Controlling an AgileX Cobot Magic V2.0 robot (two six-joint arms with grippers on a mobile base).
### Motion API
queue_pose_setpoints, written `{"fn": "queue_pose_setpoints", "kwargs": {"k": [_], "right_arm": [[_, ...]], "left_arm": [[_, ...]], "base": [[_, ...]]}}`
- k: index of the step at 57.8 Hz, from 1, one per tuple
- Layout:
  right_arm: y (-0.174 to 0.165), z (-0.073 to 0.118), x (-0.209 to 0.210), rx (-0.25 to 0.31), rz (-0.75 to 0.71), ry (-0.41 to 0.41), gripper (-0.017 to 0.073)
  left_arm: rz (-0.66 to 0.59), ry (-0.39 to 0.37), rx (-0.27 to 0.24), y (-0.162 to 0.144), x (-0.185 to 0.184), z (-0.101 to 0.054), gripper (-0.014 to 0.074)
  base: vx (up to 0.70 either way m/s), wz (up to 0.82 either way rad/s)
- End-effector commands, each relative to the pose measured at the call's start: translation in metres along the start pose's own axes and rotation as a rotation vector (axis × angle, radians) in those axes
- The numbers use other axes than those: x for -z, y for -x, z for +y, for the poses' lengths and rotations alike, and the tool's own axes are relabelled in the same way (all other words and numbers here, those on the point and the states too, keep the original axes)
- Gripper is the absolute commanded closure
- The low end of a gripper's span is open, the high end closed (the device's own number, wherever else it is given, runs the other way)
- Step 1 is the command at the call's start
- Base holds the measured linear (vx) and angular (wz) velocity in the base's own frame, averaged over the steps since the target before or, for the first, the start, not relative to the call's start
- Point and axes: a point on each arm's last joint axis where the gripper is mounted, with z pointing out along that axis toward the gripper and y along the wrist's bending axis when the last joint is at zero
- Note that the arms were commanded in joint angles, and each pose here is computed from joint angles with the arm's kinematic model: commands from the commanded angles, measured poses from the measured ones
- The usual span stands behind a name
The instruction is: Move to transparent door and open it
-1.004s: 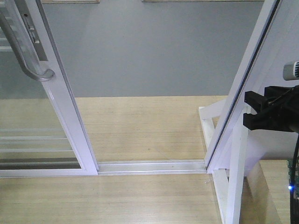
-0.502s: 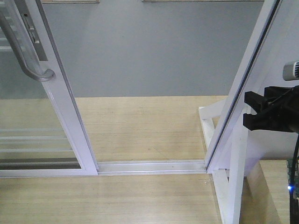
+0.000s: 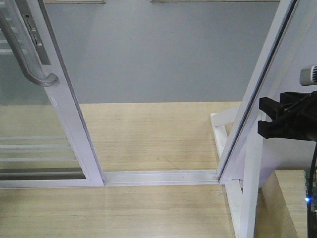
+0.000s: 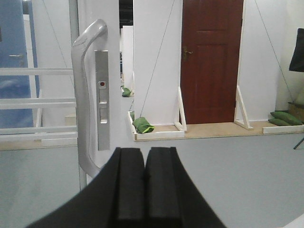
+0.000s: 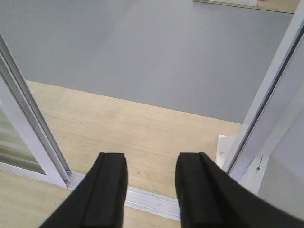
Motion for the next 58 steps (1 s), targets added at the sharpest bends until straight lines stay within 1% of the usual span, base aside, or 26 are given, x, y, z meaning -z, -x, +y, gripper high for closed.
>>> {"fn": "queue_pose_setpoints", "kwargs": {"k": [1, 4, 10, 12, 17, 19, 21, 24, 29, 32, 40, 43, 48, 49, 50, 54, 58], "right_arm": [[0.013, -0.003, 0.008, 0.066, -0.112, -0.032, 0.0237], [0.006, -0.003, 0.011, 0.101, -0.112, -0.038, 0.0247], [-0.010, -0.003, 0.022, 0.124, -0.147, -0.049, 0.0302], [-0.018, -0.002, 0.028, 0.130, -0.175, -0.055, 0.0337], [-0.032, -0.003, 0.043, 0.148, -0.281, -0.078, 0.0473], [-0.037, -0.004, 0.050, 0.142, -0.327, -0.099, 0.0541], [-0.043, -0.006, 0.056, 0.130, -0.361, -0.121, 0.0574], [-0.053, -0.009, 0.064, 0.118, -0.406, -0.160, 0.0572], [-0.069, -0.013, 0.074, 0.065, -0.453, -0.222, 0.0571], [-0.082, -0.014, 0.079, 0.045, -0.468, -0.257, 0.0570], [-0.111, -0.014, 0.081, 0.058, -0.478, -0.319, 0.0570], [-0.122, -0.013, 0.080, 0.065, -0.492, -0.332, 0.0569], [-0.138, -0.012, 0.078, 0.057, -0.515, -0.334, 0.0567], [-0.141, -0.012, 0.077, 0.050, -0.481, -0.334, 0.0567], [-0.142, -0.012, 0.076, 0.049, -0.455, -0.332, 0.0567], [-0.143, -0.012, 0.075, 0.046, -0.439, -0.327, 0.0567], [-0.142, -0.012, 0.076, 0.044, -0.459, -0.327, 0.0567]], "left_arm": [[-0.044, -0.005, 0.019, -0.004, -0.001, 0.000, 0.0601], [-0.045, -0.005, 0.019, -0.004, -0.001, 0.000, 0.0601], [-0.045, -0.005, 0.019, -0.004, -0.001, 0.000, 0.0601], [-0.045, -0.005, 0.019, -0.004, -0.001, 0.000, 0.0600], [-0.045, -0.005, 0.019, -0.004, -0.001, 0.000, 0.0599], [-0.045, -0.005, 0.019, -0.004, -0.001, 0.000, 0.0599], [-0.045, -0.005, 0.019, -0.004, -0.001, 0.000, 0.0599], [-0.045, -0.005, 0.019, -0.004, -0.001, 0.000, 0.0599], [-0.045, -0.005, 0.019, -0.004, -0.001, 0.000, 0.0599], [-0.045, -0.005, 0.019, -0.004, -0.001, 0.000, 0.0599], [-0.045, -0.005, 0.019, -0.004, -0.001, 0.000, 0.0599], [-0.045, -0.005, 0.019, -0.004, -0.001, 0.000, 0.0599], [-0.045, -0.005, 0.019, -0.004, -0.001, 0.000, 0.0599], [-0.045, -0.005, 0.019, -0.004, -0.001, 0.000, 0.0599], [-0.045, -0.005, 0.019, -0.004, -0.001, 0.000, 0.0599], [-0.047, -0.005, 0.019, -0.003, 0.000, 0.000, 0.0599], [-0.047, -0.005, 0.019, -0.003, 0.000, 0.000, 0.0599]], "base": [[0.00, 0.00], [0.00, 0.00], [0.00, 0.00], [0.00, 0.00], [0.00, 0.00], [0.00, 0.00], [0.00, 0.00], [0.00, 0.00], [0.00, 0.00], [0.00, 0.00], [0.00, 0.00], [0.00, 0.00], [0.00, 0.00], [0.00, 0.00], [0.00, 0.00], [0.00, 0.00], [0.00, 0.00]]}}
